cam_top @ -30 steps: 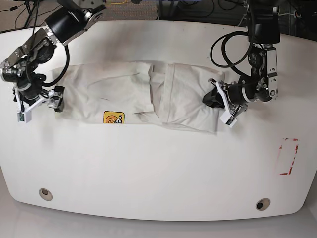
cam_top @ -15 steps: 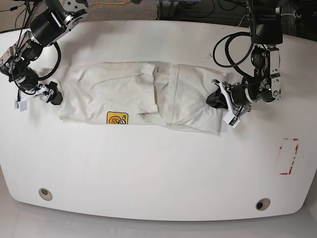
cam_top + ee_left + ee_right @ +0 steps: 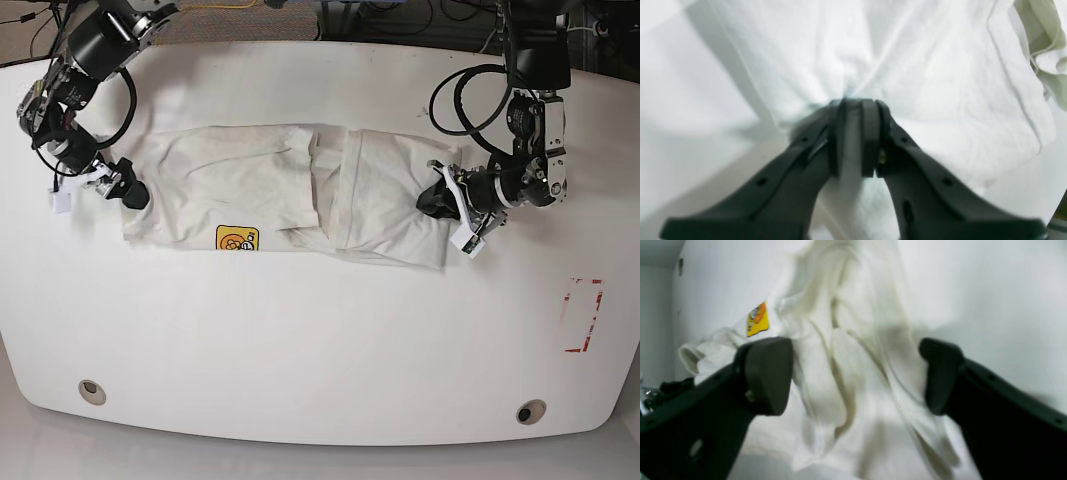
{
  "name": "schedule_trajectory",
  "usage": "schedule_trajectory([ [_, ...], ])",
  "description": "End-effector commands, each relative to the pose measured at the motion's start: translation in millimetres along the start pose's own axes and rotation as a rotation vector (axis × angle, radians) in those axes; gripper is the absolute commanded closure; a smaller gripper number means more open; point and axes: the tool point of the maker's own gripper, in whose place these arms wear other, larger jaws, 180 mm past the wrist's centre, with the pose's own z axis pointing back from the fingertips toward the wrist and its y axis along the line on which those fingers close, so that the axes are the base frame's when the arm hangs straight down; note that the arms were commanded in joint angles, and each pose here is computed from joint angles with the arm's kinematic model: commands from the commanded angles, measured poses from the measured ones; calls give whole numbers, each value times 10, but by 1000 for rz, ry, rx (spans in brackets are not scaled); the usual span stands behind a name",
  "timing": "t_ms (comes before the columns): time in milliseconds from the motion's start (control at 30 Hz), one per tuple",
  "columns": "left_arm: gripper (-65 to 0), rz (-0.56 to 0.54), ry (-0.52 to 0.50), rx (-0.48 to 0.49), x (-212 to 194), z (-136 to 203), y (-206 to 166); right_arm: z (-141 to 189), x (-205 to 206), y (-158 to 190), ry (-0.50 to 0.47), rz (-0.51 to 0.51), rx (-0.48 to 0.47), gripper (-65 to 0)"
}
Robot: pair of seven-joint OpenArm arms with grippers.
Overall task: Layout the t-shirt on the table in an organized manner, then fold the t-shirt properly
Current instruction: 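Move the right gripper to the opposite end of the shirt strip, then pinch the strip end with the right gripper and fold it inward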
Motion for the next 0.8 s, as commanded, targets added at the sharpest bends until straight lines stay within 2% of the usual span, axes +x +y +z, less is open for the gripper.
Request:
schedule_trajectory([
  [0,-81,-12,117,66,-227,43,144,10,169,122,-37,38,31,-555],
  [200,-81,-13,118,67,-229,47,150,-101,105,237,-8,56,60,-555],
  [467,-81,-13,118,67,-229,47,150,-122,166,254,-42,59,62,-542],
  [533,-81,-13,118,67,-229,47,150,-128,170,239,-40,63,53,-501],
  [667,-81,-12,117,66,-227,43,144,-147,180,186,-19,86,11,-368],
  [767,-81,-12,117,66,-227,43,144,-148,171,159,-8,92,-5,-322],
])
